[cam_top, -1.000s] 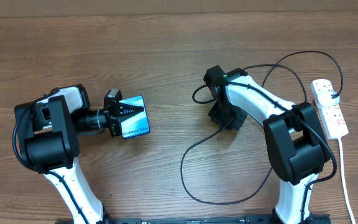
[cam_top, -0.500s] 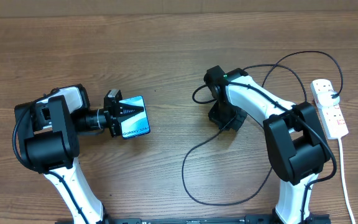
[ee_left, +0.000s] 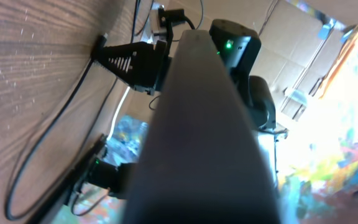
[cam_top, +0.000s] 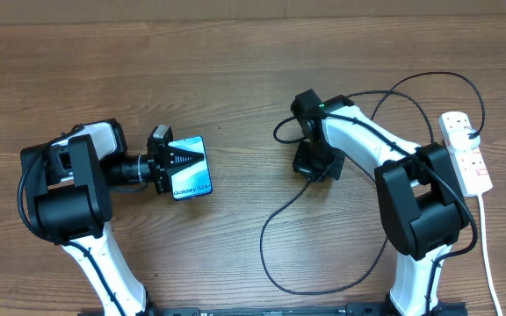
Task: Plug charger to phone and switch on socket
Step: 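Lift the connector off the table with the right gripper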
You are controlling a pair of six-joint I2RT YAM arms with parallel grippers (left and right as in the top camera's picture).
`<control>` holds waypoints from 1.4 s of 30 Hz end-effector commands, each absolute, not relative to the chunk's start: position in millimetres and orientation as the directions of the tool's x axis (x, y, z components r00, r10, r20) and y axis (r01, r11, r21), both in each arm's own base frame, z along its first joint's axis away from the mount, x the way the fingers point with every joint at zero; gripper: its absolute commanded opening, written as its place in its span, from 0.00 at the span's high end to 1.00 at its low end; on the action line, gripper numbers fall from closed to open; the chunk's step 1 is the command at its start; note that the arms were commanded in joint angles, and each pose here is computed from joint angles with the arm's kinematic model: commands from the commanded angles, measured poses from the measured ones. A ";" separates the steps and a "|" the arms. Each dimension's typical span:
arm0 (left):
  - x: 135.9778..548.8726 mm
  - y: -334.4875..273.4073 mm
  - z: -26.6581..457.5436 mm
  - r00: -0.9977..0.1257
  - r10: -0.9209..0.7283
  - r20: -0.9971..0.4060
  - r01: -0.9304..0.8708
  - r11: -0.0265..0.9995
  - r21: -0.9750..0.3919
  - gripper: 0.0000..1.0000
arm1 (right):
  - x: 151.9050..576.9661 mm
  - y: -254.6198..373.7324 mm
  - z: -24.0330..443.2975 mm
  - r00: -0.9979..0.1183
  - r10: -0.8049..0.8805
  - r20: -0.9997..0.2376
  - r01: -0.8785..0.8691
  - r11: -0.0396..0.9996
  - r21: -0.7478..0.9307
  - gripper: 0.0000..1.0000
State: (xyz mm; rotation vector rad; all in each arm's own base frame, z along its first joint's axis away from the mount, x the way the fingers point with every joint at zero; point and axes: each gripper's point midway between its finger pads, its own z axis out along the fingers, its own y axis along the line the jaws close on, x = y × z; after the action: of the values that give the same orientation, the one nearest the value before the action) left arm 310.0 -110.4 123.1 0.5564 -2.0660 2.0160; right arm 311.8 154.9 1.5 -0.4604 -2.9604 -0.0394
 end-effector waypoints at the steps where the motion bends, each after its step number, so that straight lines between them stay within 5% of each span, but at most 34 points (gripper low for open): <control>1: 315.5 -111.2 133.9 -0.954 -0.156 0.257 -0.258 -0.015 -0.966 0.96 | 311.8 196.0 27.9 -0.988 -0.008 0.153 0.039 0.952 0.305 0.96; 9: 325.7 -109.3 140.3 -0.962 -0.185 0.200 -0.198 -0.031 -0.980 0.96 | 291.7 247.0 128.9 -0.911 -0.380 -0.160 -0.386 0.648 0.657 0.96; 16: 344.2 -108.5 155.4 -0.976 -0.193 0.101 -0.098 -0.023 -0.995 0.96 | 255.7 254.9 153.3 -0.848 -0.494 -0.194 -0.462 0.509 0.726 0.96; 20: 352.0 -107.7 162.7 -0.980 -0.193 0.055 -0.053 -0.015 -0.998 0.96 | 272.3 237.6 131.0 -0.917 -0.389 -0.089 -0.358 0.705 0.612 0.96; 22: 354.3 -107.2 164.9 -0.981 -0.192 0.039 -0.038 -0.011 -0.999 0.96 | 293.9 219.2 115.9 -0.973 -0.224 -0.047 -0.219 0.849 0.480 0.73; 26: 355.6 -106.6 165.6 -0.981 -0.191 0.027 -0.026 -0.007 -1.000 0.96 | 305.6 214.4 105.5 -0.994 -0.096 -0.058 -0.111 0.928 0.356 0.35; 34: 353.6 -107.0 164.0 -0.983 -0.180 0.029 -0.030 0.003 -1.000 0.95 | 296.4 223.1 60.3 -0.996 -0.037 -0.077 -0.042 0.997 0.063 0.34; 42: 346.8 -108.2 158.6 -0.989 -0.143 0.042 -0.047 0.034 -0.998 0.96 | 278.2 205.3 -11.1 -0.995 0.022 0.096 0.013 0.995 -0.101 0.31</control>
State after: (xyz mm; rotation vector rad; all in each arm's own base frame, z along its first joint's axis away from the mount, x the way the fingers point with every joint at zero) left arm 344.8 -106.5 147.2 0.3135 -2.2503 2.1842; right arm 274.6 225.1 5.2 0.0797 -3.0696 0.0316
